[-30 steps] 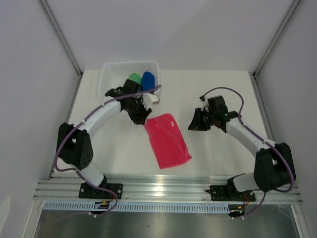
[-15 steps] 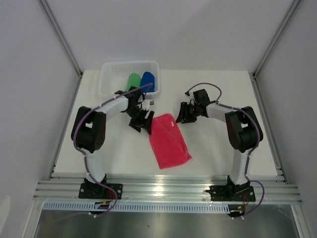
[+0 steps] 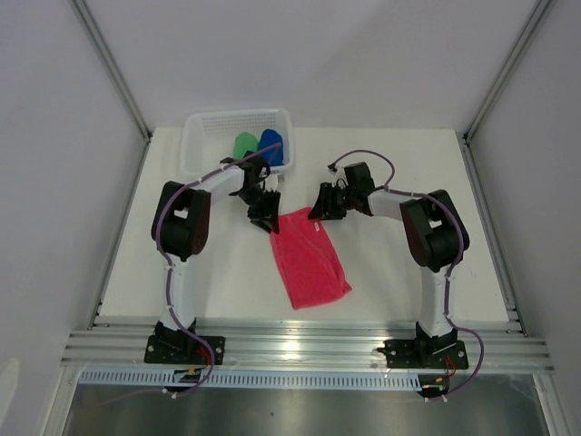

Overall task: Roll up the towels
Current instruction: Fold the towel

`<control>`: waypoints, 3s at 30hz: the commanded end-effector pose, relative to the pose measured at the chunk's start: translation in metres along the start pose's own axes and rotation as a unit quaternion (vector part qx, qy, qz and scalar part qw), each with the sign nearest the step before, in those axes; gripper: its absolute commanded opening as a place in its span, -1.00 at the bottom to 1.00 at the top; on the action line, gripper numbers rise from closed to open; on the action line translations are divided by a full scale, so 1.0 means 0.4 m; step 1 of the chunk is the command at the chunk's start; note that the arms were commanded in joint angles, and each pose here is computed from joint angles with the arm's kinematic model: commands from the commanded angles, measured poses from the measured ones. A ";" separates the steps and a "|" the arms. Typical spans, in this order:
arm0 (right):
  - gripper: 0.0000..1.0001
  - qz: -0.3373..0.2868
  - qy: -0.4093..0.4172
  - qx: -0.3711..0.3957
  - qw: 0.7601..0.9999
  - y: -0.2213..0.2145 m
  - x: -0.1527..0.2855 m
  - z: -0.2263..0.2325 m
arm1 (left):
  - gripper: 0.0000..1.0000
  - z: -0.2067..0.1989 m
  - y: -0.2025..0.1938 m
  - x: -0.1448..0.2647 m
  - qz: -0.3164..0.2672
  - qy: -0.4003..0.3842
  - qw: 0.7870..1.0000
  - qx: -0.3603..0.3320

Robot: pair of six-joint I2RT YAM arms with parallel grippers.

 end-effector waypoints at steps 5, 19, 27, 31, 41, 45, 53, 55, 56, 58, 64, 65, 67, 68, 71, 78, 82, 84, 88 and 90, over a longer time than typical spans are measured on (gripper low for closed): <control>-1.00 -0.010 -0.041 -0.084 0.996 -0.008 -0.006 -0.084 | -0.99 -0.011 0.072 0.000 -0.036 -0.019 0.999 -0.013; -0.97 -0.136 -0.046 -0.141 0.980 0.020 0.130 -0.096 | 0.18 -0.041 0.076 0.033 -0.046 -0.008 0.994 -0.103; -0.18 -0.145 -0.108 -0.032 0.983 0.073 0.212 -0.060 | 0.11 -0.168 -0.057 0.130 -0.032 -0.029 0.961 -0.272; -0.14 -0.187 -0.117 0.061 0.973 0.073 0.342 0.023 | 0.18 -0.252 -0.175 0.151 -0.008 -0.021 0.891 -0.453; 0.03 -0.293 -0.047 0.211 0.931 -0.043 0.536 0.126 | 0.42 -0.351 -0.333 0.005 0.050 0.048 0.689 -0.721; 0.00 -0.284 -0.007 0.199 0.938 -0.076 0.558 0.123 | 0.43 -0.355 -0.320 -0.034 0.057 0.044 0.685 -0.725; 0.00 -0.280 -0.012 0.229 0.932 -0.136 0.565 0.099 | 0.42 -0.362 -0.348 -0.104 0.069 0.033 0.690 -0.720; 0.01 -0.289 -0.009 0.261 0.921 -0.147 0.574 0.102 | 0.41 -0.353 -0.358 -0.124 0.080 0.033 0.698 -0.711; 0.02 -0.288 -0.004 0.269 0.919 -0.152 0.576 0.104 | 0.40 -0.349 -0.361 -0.128 0.084 0.034 0.701 -0.708; 0.02 -0.274 0.001 0.315 0.909 -0.167 0.578 0.101 | 0.35 -0.343 -0.372 -0.134 0.091 0.031 0.709 -0.699; -0.05 -0.183 -0.006 0.482 0.857 -0.252 0.555 0.075 | -0.80 -0.316 -0.375 -0.135 0.089 0.055 0.748 -0.656; -0.05 -0.168 -0.005 0.512 0.842 -0.265 0.555 0.076 | -0.92 -0.319 -0.368 -0.121 0.079 0.050 0.757 -0.647; -0.05 -0.118 0.005 0.553 0.825 -0.302 0.543 0.068 | -0.99 -0.313 -0.351 -0.096 0.061 0.044 0.781 -0.620; -0.05 -0.101 0.007 0.588 0.803 -0.307 0.539 0.062 | -0.99 -0.320 -0.347 -0.081 0.051 0.030 0.786 -0.615; -0.05 -0.039 0.052 0.624 0.779 -0.349 0.519 0.063 | -0.99 -0.326 -0.326 -0.046 0.031 0.006 0.801 -0.598; -0.01 0.029 0.118 0.664 0.737 -0.426 0.418 0.105 | -0.98 -0.309 -0.290 -0.013 0.035 -0.068 0.850 -0.520; 0.03 0.036 0.129 0.674 0.727 -0.448 0.350 0.129 | -0.98 -0.306 -0.265 0.006 0.018 -0.107 0.870 -0.481; 0.03 0.015 0.108 0.674 0.731 -0.441 0.328 0.140 | -0.97 -0.299 -0.260 0.007 0.017 -0.106 0.875 -0.472; 0.05 -0.016 0.091 0.644 0.759 -0.423 0.299 0.160 | -0.96 -0.297 -0.257 -0.002 0.017 -0.110 0.875 -0.471; 0.05 -0.011 0.084 0.633 0.769 -0.420 0.283 0.158 | -0.96 -0.301 -0.251 0.001 0.015 -0.112 0.875 -0.471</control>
Point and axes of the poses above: each gripper's point midway between its finger pads, its own x axis back along the fingers, its own z axis along the line the jaws close on, y = z × x, the point moved 9 cm from there along x, back along the fingers, and after that the axes turned 8 degrees about -x, right-handed, at the moved point
